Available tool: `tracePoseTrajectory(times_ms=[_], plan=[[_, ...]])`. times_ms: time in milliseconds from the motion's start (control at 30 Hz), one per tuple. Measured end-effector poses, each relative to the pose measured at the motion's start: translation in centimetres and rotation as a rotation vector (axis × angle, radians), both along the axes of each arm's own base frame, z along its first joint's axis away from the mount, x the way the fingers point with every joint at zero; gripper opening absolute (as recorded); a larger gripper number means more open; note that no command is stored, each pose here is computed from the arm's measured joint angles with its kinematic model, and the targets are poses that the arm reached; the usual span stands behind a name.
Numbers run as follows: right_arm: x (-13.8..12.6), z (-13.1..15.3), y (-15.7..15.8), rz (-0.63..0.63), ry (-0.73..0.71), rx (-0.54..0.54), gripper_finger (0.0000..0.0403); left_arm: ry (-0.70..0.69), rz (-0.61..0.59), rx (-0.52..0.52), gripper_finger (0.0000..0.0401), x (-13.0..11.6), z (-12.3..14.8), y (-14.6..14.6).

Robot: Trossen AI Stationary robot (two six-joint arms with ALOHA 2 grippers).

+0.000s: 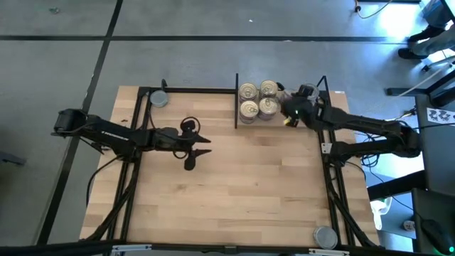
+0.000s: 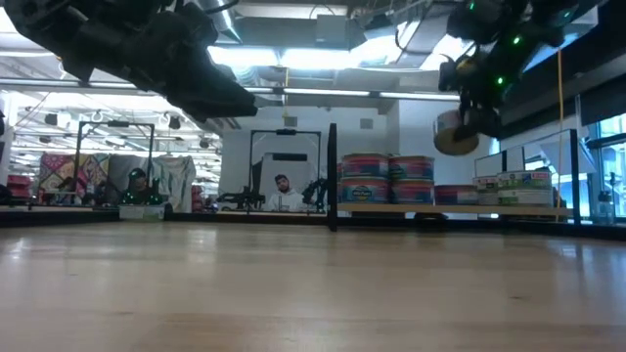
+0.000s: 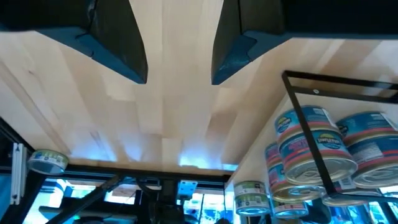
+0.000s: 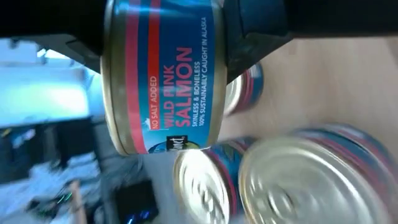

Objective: Stack canned seafood by type on shelf
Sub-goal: Stack the blue tuna can on top of the blue tuna can

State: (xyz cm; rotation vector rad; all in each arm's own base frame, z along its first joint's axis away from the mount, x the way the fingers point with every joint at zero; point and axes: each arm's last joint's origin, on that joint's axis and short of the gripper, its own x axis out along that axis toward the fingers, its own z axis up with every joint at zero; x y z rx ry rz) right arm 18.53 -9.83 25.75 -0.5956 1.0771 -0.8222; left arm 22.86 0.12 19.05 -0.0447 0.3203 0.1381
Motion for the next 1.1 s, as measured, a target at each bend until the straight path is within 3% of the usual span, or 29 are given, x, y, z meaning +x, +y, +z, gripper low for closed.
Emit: tracePoseTrajectory(times_ms=[167,567,1100], plan=[[-0.5,-1.2,-2.7,-0.064,0.018,0.082,0.0190,0.003,-0.005,0.018,0.0176,0.0,0.0,0.0],[-0.2,-4.0,-7.3,-0.182,0.092,0.098,0.0190,0.007,-0.010,0.050,0.0176,0.0,0.0,0.0],[0.2,-4.8,-8.1,-0.201,0.120,0.075,0.0200,0.012,-0.013,0.057,0.0176,0.0,0.0,0.0]])
